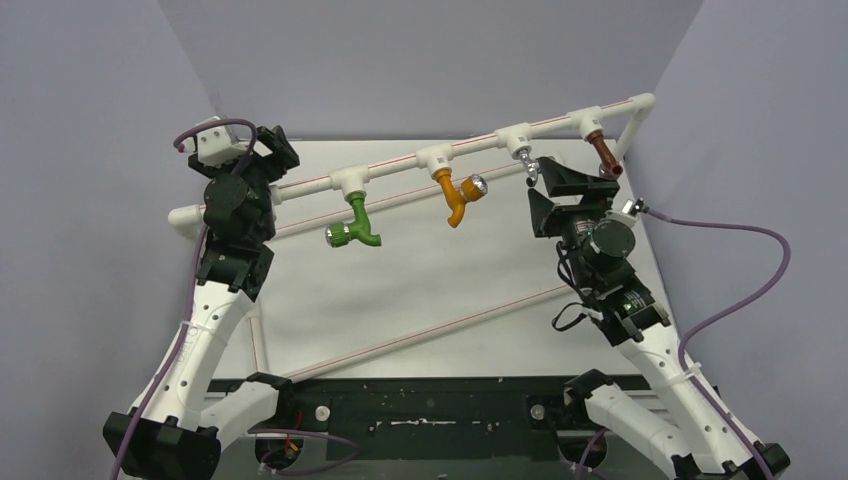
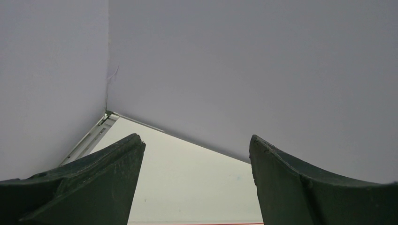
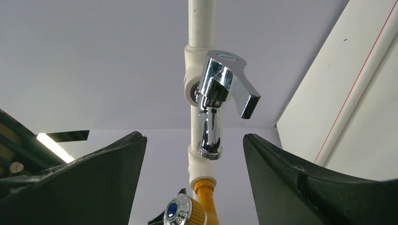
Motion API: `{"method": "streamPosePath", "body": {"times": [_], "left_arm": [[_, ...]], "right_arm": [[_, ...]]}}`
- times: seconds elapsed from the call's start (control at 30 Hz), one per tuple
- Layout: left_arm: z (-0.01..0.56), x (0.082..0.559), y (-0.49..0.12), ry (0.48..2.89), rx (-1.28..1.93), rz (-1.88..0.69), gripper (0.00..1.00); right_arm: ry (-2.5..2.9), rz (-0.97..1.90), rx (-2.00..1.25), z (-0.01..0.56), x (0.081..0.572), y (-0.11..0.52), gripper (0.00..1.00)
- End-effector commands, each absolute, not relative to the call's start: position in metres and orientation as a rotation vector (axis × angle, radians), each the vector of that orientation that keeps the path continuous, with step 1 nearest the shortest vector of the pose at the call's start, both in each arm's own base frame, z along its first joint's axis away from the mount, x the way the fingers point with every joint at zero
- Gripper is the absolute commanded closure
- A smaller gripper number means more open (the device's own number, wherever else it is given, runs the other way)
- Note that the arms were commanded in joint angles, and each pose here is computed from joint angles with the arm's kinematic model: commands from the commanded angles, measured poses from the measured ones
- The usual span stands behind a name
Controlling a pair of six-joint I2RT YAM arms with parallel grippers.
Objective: Install the water faucets
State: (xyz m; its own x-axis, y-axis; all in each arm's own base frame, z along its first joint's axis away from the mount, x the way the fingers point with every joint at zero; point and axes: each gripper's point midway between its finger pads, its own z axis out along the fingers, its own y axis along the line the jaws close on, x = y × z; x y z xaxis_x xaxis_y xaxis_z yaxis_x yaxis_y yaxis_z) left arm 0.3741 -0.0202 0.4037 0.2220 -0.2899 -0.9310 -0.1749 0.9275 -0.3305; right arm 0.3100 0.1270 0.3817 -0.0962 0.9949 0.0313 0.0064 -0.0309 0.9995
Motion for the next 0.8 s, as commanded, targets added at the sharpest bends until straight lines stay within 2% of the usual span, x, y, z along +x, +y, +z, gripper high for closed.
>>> {"method": "streamPosePath", "body": {"times": [0.0, 0.27, 0.6, 0.77], "left_arm": [[0.268, 0.362, -0.023, 1.796, -0.337, 0.085, 0.2], [0.268, 0.362, -0.023, 1.797, -0.338, 0.086, 0.2], [0.266, 0.363, -0.024, 1.8, -0.336, 0.079, 0.2], [0.266, 0.363, -0.024, 1.799, -0.338, 0.08, 0.2]], "right_arm": [[1.283, 1.223, 1.045, 0.396, 0.289, 0.115, 0.23], [1.28, 0.997, 0.746, 0.418, 0.263, 0.095, 0.23], [1.265, 0.53, 0.099, 0.456, 0.253, 0.096, 0.23], [1.197, 0.303, -0.244, 0.458, 0.252, 0.106, 0.19]]}}
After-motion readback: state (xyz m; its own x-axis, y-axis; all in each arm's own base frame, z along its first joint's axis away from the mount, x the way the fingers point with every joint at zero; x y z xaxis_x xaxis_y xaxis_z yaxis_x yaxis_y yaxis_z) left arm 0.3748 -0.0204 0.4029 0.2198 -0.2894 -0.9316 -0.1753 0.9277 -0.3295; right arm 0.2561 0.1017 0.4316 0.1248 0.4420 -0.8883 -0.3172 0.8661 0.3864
